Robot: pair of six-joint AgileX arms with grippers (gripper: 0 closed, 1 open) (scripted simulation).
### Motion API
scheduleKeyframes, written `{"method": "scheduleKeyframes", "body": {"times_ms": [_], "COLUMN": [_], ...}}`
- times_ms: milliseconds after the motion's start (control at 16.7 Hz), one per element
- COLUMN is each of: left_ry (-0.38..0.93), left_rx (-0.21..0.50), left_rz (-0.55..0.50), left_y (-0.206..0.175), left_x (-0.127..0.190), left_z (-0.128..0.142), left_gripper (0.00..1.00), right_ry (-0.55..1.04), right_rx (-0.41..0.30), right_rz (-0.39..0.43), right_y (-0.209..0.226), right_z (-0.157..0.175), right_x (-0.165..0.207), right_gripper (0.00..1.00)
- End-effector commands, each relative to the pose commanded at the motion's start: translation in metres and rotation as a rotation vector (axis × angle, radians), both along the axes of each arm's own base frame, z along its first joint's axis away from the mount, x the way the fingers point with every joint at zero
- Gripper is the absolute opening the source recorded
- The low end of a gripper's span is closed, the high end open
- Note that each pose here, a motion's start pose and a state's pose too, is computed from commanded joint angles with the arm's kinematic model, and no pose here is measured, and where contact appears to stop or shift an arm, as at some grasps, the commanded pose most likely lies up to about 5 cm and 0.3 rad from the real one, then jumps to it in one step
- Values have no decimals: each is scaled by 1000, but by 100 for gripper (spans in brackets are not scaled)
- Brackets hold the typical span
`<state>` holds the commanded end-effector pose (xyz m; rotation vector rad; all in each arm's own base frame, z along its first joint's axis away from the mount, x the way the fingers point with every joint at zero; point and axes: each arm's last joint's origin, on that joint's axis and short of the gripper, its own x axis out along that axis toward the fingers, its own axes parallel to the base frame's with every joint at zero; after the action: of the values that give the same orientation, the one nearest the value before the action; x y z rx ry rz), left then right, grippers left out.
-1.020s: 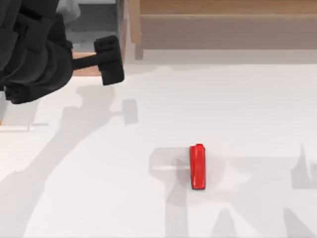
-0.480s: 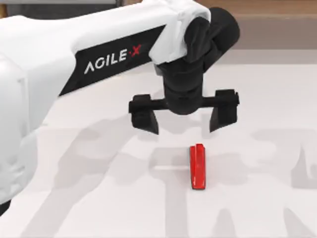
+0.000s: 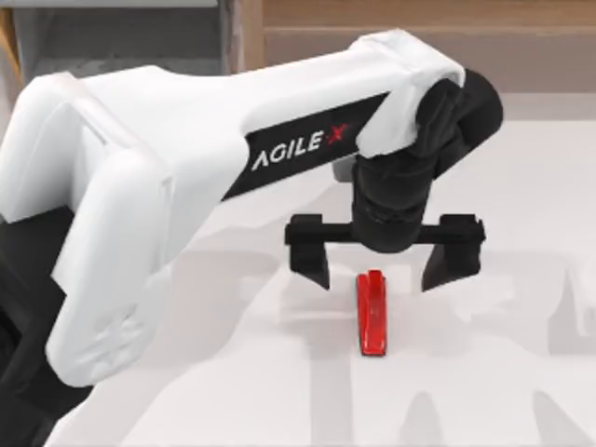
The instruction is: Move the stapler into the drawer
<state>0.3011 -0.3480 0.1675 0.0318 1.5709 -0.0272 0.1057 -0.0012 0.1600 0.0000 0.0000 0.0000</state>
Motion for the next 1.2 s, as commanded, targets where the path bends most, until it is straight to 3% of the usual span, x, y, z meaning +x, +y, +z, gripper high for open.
{"method": "scheduleKeyframes", "body": {"times_ms": [240, 540, 780, 1200], "left_ry": [2, -2, 0, 0], "left_rx": [2, -2, 0, 0], "left_rz": [0, 0, 0, 0], "left_y": [1, 0, 0, 0], "left_x": [1, 0, 0, 0], "left_z": [-6, -47, -50, -50], "left_gripper": [100, 100, 100, 47], "right_ry": [0, 0, 0, 0], "right_rx": [0, 0, 0, 0], "right_rz": [0, 0, 0, 0], "right_y": [0, 0, 0, 0], "right_z": [0, 0, 0, 0], "right_x": [0, 0, 0, 0], "right_gripper": [100, 100, 100, 100]}}
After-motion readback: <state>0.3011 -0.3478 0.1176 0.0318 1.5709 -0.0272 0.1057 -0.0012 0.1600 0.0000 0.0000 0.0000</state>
